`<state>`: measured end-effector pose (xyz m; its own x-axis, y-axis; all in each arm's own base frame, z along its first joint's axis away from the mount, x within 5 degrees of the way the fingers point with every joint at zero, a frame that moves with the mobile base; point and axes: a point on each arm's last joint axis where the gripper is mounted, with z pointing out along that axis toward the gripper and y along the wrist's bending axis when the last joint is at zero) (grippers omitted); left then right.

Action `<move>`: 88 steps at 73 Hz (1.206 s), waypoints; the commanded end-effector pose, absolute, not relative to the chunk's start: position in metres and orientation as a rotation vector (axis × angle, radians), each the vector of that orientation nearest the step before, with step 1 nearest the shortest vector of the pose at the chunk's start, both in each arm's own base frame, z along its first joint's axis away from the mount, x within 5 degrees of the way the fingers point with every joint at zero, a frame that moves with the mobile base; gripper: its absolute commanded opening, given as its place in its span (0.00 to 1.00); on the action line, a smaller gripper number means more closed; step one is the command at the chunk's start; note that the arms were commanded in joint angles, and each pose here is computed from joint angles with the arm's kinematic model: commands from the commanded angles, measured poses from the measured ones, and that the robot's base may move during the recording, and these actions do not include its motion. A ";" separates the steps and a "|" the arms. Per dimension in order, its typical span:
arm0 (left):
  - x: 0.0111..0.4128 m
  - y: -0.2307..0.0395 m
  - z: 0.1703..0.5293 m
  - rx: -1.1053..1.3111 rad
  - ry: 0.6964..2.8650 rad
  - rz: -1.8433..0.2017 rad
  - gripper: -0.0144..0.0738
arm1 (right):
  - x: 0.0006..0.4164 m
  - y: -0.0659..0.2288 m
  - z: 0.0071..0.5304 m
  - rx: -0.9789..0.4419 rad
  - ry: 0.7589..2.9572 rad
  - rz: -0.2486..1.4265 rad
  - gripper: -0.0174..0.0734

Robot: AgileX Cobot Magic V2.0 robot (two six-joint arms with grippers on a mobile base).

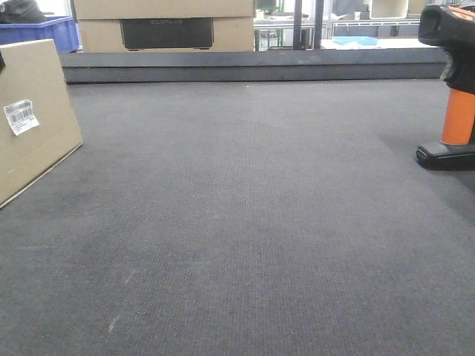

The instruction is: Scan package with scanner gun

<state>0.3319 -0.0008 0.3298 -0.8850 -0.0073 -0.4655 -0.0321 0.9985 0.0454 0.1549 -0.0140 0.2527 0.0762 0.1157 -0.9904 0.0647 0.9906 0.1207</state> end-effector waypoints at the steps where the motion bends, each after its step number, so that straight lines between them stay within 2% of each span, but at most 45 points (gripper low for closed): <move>1: 0.322 0.001 0.352 -0.064 2.587 0.065 0.75 | 0.150 -0.014 0.256 0.138 1.483 0.028 0.01; 16: 0.285 -0.001 0.387 -0.106 2.470 0.007 0.74 | 0.142 -0.013 0.257 0.145 1.519 0.020 0.01; 24: 0.267 -0.006 0.391 -0.122 2.416 -0.076 0.67 | 0.141 -0.013 0.257 0.145 1.518 0.020 0.01; 34: 0.248 -0.009 0.385 -0.141 2.319 -0.154 0.41 | 0.141 -0.013 0.256 0.147 1.529 0.019 0.01; 46: 0.225 -0.009 0.371 -0.150 2.264 -0.169 0.03 | 0.141 -0.014 0.255 0.148 1.538 0.019 0.01; 56: 0.205 -0.008 0.358 -0.153 2.166 -0.169 0.04 | 0.140 -0.014 0.251 0.154 1.578 0.016 0.01; 71: 0.170 -0.005 0.346 -0.149 1.845 -0.168 0.04 | 0.124 -0.013 0.256 0.159 1.583 0.007 0.01; 88: 0.138 -0.004 0.328 -0.124 1.815 -0.140 0.04 | 0.082 -0.010 0.257 0.179 1.611 -0.014 0.01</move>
